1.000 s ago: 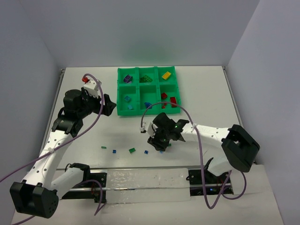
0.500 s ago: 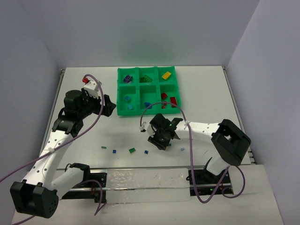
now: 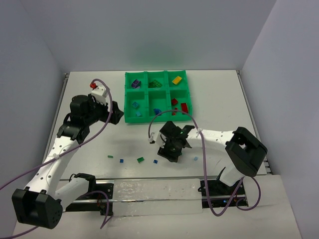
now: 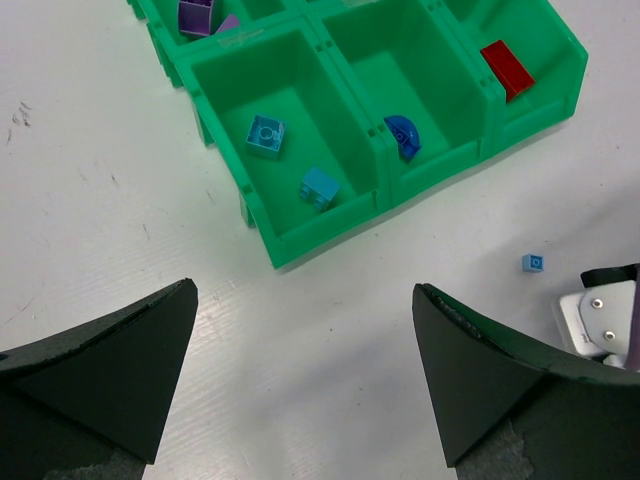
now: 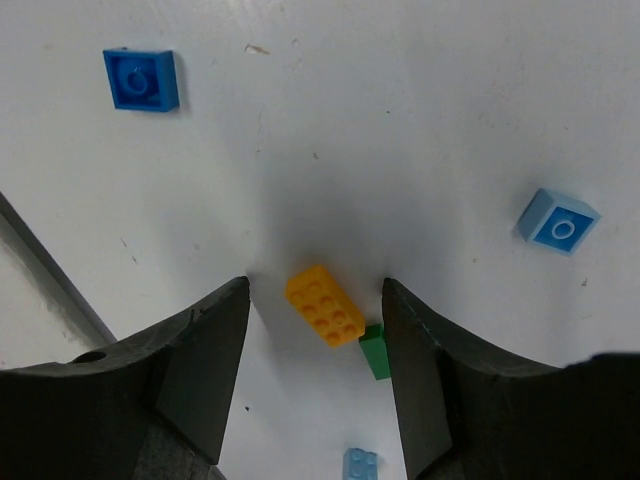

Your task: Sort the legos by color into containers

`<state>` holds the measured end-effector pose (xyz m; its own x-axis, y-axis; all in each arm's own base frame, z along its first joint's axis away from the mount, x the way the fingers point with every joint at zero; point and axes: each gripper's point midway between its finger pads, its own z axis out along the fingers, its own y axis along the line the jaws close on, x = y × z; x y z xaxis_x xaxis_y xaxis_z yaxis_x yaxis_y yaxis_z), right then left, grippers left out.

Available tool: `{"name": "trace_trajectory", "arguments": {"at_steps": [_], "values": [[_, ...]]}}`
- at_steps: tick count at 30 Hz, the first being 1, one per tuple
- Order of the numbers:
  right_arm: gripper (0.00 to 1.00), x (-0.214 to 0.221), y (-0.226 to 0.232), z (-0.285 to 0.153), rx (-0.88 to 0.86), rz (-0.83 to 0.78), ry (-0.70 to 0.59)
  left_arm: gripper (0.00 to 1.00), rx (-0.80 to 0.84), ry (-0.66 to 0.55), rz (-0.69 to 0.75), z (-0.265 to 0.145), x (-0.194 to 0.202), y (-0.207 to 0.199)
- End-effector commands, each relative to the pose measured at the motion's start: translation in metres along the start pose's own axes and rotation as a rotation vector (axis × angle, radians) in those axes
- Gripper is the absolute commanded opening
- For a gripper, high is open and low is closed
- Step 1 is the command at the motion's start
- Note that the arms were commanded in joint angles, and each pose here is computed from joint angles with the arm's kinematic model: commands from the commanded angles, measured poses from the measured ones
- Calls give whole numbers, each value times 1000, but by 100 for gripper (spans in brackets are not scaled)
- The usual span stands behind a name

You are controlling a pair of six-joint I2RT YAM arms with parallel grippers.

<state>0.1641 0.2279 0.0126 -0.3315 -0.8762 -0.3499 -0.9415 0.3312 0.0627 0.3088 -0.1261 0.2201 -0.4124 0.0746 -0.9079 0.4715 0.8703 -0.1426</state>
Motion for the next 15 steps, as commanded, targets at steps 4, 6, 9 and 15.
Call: {"name": "trace_trajectory", "arguments": {"at_steps": [4,6,9,15], "values": [[59,2,0,-3,-34,-169,-12,99,12,-29,16,-1,-15,-1],[58,4,-1,-1,-41,-186,-9,99,10,-32,21,-1,-17,-1],[55,9,-2,1,-44,-211,1,99,10,-28,23,-1,-17,-1],[48,19,-6,5,-51,-260,27,99,16,-30,27,1,-20,-1]]}}
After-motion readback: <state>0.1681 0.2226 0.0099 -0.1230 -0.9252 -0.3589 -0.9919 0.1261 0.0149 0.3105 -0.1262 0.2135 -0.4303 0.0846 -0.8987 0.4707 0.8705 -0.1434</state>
